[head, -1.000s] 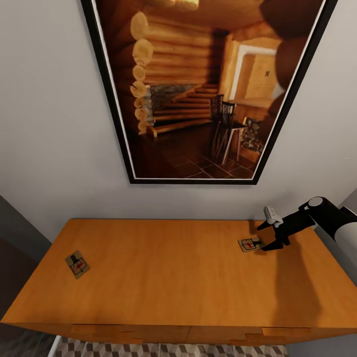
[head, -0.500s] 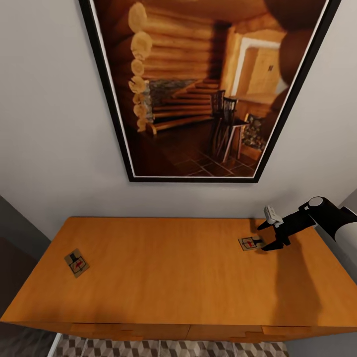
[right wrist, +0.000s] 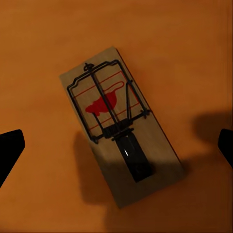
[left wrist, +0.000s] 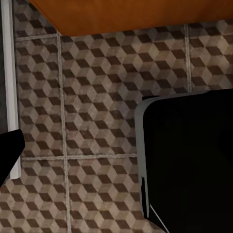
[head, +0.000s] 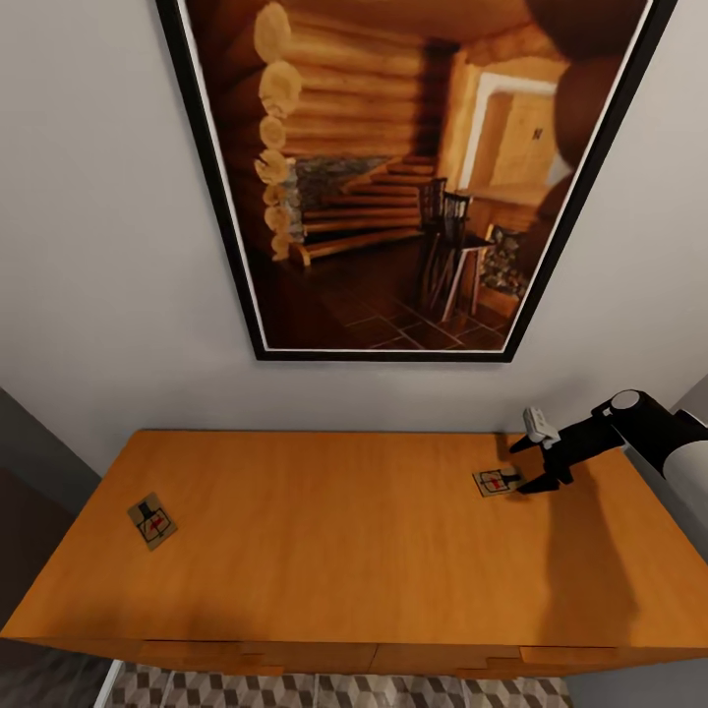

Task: Take the four mousetraps from the cabinet in the bathroom and place them on the bathroom floor. Make sure all four end up on the same floor surface, and ensure that at least two of them are either under or directly next to the same bathroom sink.

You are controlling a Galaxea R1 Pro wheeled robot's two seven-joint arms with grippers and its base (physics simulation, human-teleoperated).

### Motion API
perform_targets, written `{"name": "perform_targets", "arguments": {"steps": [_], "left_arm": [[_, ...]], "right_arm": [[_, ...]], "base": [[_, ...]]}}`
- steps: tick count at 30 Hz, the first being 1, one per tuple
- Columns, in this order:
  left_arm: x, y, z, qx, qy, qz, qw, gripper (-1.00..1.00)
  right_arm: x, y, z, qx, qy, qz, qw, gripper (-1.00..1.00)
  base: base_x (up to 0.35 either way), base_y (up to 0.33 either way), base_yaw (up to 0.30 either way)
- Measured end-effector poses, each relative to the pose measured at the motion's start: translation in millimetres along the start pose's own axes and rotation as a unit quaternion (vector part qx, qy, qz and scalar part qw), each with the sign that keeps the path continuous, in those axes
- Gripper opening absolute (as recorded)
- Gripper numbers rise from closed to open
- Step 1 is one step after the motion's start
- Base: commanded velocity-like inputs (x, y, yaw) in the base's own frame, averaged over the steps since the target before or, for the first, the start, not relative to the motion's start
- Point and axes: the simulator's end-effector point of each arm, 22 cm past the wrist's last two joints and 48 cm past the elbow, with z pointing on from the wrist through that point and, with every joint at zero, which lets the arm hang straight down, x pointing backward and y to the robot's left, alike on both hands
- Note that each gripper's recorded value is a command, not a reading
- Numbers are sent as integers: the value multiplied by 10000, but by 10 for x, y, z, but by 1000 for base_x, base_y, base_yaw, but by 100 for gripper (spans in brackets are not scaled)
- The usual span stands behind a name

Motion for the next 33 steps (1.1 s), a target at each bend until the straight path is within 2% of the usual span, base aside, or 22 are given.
{"name": "perform_targets", "arguments": {"steps": [33], "left_arm": [[6, 0, -2, 1, 9, 1, 10000, 100]], "right_arm": [[-6, -5, 20, -1, 13, -4, 10000, 100]], "base": [[0, 0, 0]]}}
